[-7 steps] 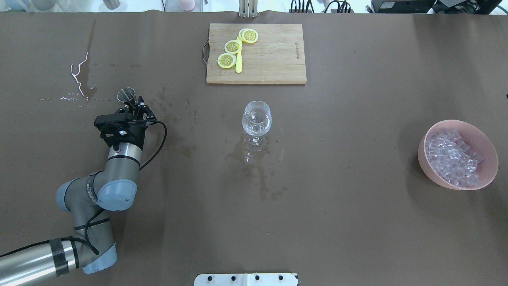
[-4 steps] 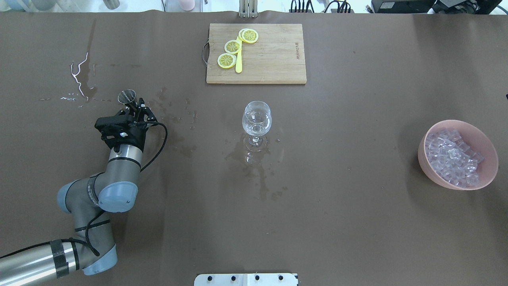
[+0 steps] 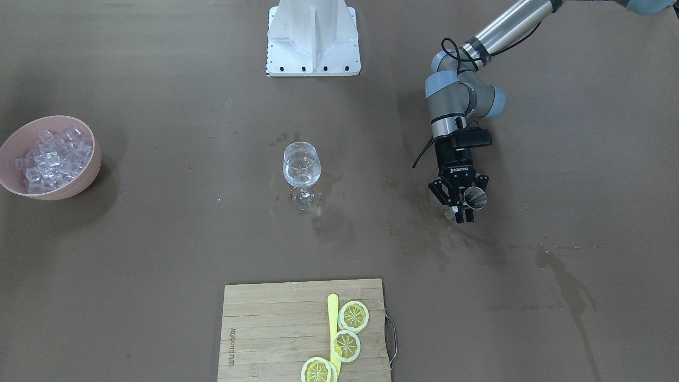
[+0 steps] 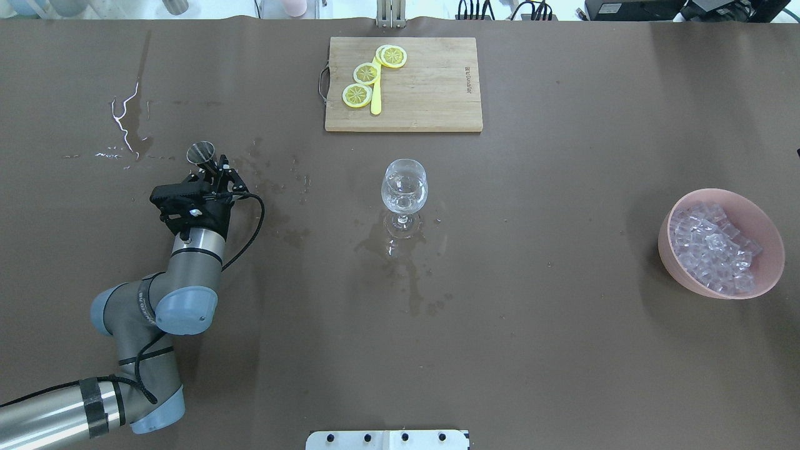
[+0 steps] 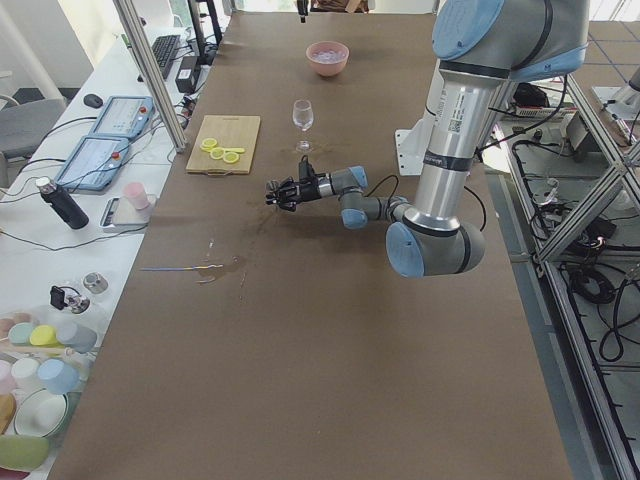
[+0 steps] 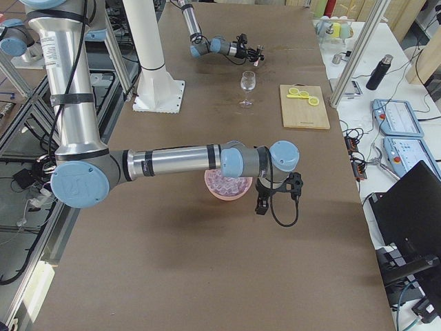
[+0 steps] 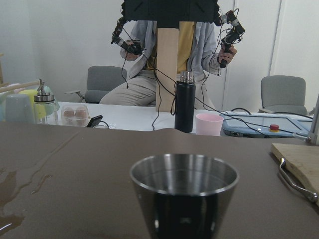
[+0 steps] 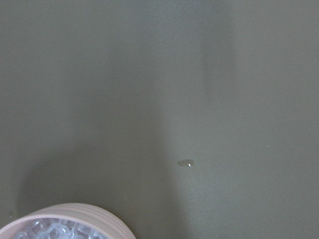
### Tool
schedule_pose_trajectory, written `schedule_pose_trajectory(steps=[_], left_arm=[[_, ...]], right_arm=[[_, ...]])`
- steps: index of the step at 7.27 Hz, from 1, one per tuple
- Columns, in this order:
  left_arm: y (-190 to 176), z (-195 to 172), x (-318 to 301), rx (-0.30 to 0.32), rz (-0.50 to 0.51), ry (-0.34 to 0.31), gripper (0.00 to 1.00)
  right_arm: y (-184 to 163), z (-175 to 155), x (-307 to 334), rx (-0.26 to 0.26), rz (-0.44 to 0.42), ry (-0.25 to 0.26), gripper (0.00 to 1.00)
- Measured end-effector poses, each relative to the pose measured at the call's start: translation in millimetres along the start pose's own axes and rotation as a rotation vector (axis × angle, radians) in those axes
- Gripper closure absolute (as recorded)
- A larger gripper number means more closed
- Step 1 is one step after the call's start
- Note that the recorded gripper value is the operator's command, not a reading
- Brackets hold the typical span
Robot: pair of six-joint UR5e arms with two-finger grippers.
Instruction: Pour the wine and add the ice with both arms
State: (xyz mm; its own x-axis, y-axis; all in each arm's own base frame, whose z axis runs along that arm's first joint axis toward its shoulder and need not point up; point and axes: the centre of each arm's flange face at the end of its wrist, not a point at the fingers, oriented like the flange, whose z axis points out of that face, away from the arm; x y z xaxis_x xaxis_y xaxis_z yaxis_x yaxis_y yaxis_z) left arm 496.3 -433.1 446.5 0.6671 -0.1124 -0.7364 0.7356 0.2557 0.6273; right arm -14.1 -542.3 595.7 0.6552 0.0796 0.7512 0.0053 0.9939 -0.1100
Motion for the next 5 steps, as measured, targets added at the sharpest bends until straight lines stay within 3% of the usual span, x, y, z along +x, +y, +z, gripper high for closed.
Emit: schedule_pose_trajectory(steps=[3,4,5], left_arm=[[0.4,0.2,-0.5,0.000,0.003,-0.002,0.42],[0.5,0.2,-0.8,0.000,0.005,-0.003,0.14],[1.0,0.4,-1.2,0.000,0.009,-0.005,0.03]], right_arm=[[-0.4,1.3,-0.5,-0.002,-0.001,0.001,0.00],[-0.5,1.5,-0.9,-0.002,-0.002,0.001,0.00],[-0.5,1.7,-1.0,-0.003,-0.002,0.002,0.00]])
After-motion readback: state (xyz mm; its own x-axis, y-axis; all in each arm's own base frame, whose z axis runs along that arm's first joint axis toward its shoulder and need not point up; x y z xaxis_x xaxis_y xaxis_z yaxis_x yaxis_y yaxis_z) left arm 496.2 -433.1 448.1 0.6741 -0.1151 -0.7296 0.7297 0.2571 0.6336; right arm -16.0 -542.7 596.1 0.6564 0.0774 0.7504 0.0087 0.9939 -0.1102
